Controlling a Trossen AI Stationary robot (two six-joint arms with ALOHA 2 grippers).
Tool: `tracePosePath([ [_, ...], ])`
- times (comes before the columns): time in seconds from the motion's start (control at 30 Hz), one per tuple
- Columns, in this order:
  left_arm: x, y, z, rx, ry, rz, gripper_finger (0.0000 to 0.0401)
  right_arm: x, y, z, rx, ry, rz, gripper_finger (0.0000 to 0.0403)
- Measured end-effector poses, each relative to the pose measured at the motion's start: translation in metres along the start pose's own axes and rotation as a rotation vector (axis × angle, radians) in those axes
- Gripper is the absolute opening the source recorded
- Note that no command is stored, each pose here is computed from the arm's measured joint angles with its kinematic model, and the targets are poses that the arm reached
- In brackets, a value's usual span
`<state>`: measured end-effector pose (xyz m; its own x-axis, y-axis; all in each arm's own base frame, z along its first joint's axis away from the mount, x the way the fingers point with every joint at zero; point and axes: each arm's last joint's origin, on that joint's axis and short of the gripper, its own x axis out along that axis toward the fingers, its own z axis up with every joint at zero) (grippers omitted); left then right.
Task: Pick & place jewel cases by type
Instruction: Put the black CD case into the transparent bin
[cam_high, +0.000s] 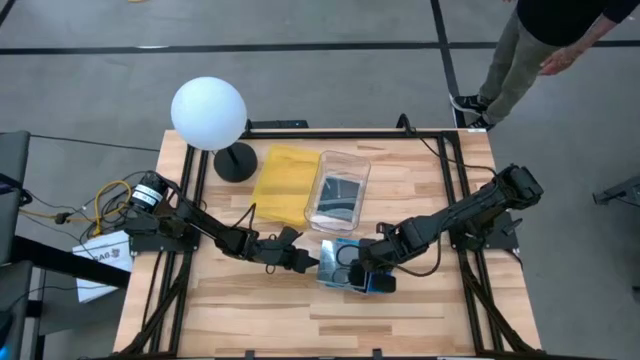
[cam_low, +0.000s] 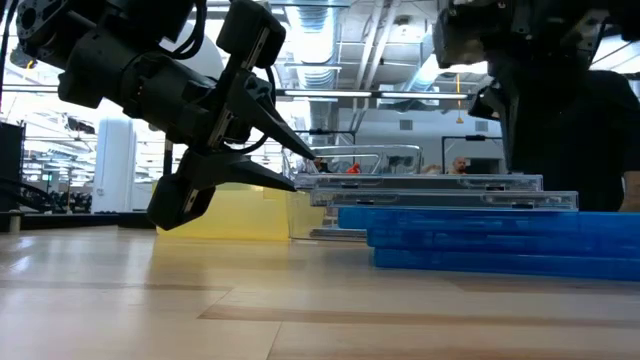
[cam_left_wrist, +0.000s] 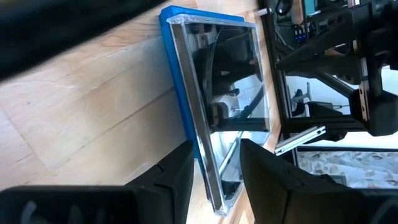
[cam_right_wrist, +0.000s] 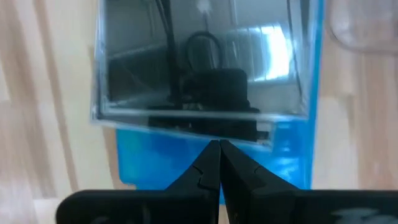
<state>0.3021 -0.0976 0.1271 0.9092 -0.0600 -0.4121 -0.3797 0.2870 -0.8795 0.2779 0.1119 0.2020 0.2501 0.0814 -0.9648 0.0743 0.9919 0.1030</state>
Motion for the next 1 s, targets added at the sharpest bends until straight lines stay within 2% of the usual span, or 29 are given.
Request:
tracePosePath([
  [0.13,0.0,-0.002,0.001,-0.003,-0.004,-0.017,0.0122,0.011,0.001,0.0,-0.005,0.045,0.002,0.0],
  [0.77,0.0,-0.001,0.002,0.003,-0.006,-0.009,0.0122,0.012,0.005,0.01,-0.005,-0.028,0.057,0.0],
  [1.0,0.001,0.0,0.004,0.001,-0.009,-0.008,0.0122,0.023,0.002,0.016,-0.003,-0.003,0.099,0.0],
])
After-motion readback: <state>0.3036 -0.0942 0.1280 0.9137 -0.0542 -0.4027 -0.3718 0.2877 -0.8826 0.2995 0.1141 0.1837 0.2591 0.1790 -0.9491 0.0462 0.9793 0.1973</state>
